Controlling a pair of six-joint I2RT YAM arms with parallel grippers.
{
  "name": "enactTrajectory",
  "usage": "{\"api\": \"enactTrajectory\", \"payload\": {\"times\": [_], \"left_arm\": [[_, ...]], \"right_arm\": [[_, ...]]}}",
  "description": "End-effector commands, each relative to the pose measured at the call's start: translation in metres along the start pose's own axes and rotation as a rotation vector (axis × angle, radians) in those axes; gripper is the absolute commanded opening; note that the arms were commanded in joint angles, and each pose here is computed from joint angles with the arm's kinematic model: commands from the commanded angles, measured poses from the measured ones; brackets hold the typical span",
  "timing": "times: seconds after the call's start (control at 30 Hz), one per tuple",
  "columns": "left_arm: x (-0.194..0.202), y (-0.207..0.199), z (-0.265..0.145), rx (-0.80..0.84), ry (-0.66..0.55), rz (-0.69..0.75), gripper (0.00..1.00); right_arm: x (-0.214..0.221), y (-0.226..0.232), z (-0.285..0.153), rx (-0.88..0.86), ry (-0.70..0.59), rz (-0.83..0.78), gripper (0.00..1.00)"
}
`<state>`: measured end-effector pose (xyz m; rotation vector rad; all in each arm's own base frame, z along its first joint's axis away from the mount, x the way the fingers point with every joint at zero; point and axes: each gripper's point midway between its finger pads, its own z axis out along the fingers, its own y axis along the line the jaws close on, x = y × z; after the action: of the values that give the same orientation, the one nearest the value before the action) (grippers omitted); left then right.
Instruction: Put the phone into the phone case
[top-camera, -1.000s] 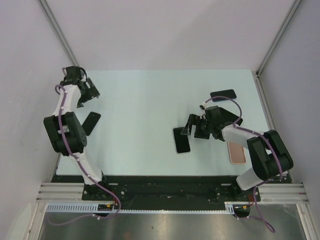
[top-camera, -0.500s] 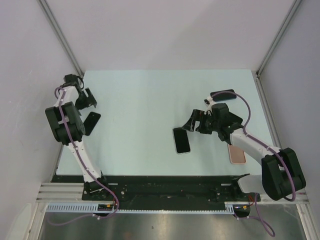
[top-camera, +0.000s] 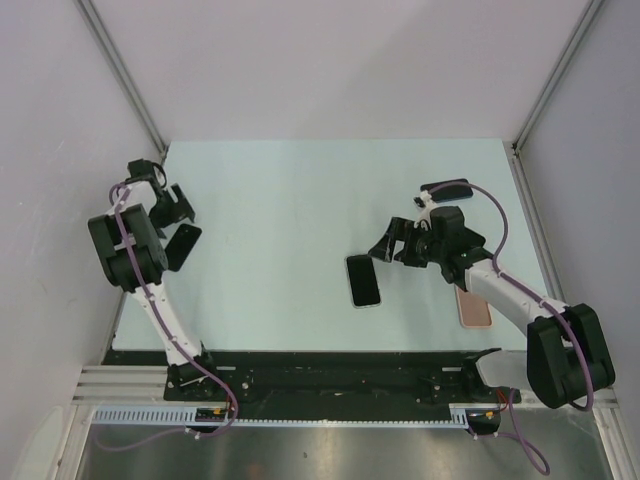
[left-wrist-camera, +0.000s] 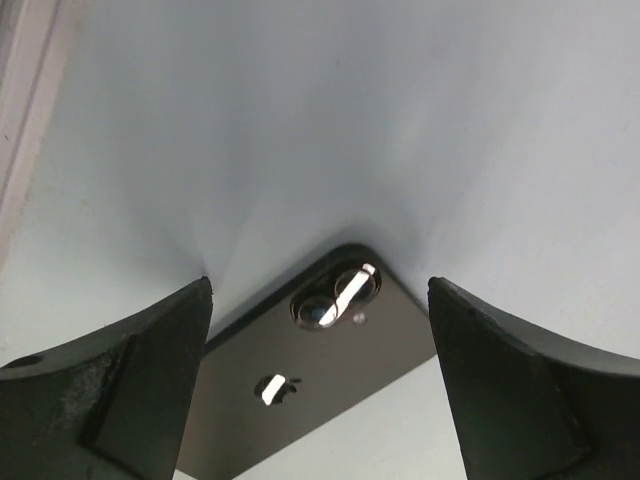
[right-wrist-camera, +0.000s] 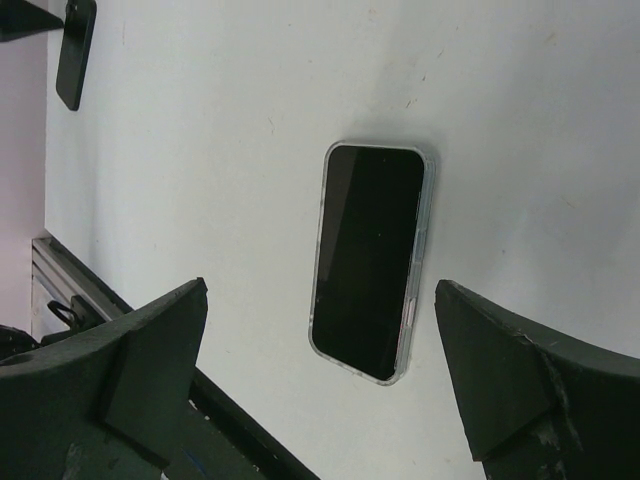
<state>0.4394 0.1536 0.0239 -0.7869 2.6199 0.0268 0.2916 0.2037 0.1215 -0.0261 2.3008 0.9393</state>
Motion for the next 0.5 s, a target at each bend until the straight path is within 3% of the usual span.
{"api": "enactTrajectory", "payload": {"times": [0.0,0.2,0.47], "left_arm": [[0.036,-0.002,-0.009,0.039,0.061,-0.021,0.93],[0.088,-0.004,-0.013,0.058,0.143,-0.023,0.92],[0.116,-0.020,-0.027,0.064,0.165,0.060,0.91]], "right_arm": [[-0.017,0.006,-0.010,-0.037,-0.060,-0.010,1.00],[-0.019,0.007,-0.014,-0.046,-0.065,-0.008,1.00],[-0.010,0.010,-0.018,-0.066,-0.050,-0.014,1.00]]}}
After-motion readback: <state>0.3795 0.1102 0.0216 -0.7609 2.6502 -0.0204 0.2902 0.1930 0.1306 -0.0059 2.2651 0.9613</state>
